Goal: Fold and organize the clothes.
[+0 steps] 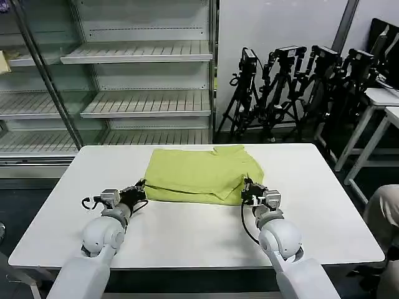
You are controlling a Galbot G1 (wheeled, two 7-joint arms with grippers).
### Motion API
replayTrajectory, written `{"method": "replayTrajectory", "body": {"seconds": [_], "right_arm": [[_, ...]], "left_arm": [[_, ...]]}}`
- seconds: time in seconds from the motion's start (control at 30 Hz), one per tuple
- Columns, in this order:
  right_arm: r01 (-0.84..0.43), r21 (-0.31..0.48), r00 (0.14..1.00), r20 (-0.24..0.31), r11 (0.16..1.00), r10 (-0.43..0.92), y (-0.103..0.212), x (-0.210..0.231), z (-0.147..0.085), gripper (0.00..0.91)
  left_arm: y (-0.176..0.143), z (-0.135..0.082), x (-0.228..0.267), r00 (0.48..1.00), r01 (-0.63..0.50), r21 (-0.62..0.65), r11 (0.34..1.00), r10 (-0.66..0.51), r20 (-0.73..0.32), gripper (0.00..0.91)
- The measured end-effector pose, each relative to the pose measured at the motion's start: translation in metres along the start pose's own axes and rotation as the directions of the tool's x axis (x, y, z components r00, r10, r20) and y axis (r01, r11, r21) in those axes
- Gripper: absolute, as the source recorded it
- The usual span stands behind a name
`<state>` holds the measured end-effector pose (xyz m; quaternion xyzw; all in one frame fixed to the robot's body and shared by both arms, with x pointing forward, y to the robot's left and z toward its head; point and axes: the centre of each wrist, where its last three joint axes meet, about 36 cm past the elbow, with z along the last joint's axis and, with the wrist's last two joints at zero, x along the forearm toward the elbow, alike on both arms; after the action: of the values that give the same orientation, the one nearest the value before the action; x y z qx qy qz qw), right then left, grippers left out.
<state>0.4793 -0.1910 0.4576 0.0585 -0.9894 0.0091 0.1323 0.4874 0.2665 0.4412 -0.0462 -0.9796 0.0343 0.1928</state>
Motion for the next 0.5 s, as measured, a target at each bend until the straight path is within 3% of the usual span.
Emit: {"method": "replayTrajectory", "body": {"seconds": [0.3,0.33,0.37,0.4,0.5], "right_arm": [[-0.001,0.008,1.000,-0.014,1.000,0.001,0.000,-0.009,0.005,0.000],[-0.002,0.009,1.000,-0.015,1.000,0.002,0.000,-0.010,0.006,0.907],[-0.004,0.009,1.000,-0.015,1.000,0.004,0.001,-0.011,0.006,0.907],[-0.007,0.010,1.000,-0.015,1.000,0.007,0.000,-0.013,0.007,0.907],[-0.019,0.014,1.000,-0.018,1.000,0.019,-0.001,-0.016,0.009,0.907]], "left_arm": [[0.001,-0.002,-0.003,1.000,0.001,-0.009,1.000,-0.001,-0.008,0.010],[0.001,-0.001,-0.003,1.000,-0.001,-0.011,1.000,0.001,-0.010,0.010],[0.000,0.000,-0.003,1.000,-0.003,-0.013,1.000,0.003,-0.012,0.595],[0.000,0.001,-0.004,1.000,-0.004,-0.016,1.000,0.004,-0.014,0.907],[-0.003,0.003,-0.005,1.000,-0.001,-0.026,1.000,0.001,-0.018,0.907]]}}
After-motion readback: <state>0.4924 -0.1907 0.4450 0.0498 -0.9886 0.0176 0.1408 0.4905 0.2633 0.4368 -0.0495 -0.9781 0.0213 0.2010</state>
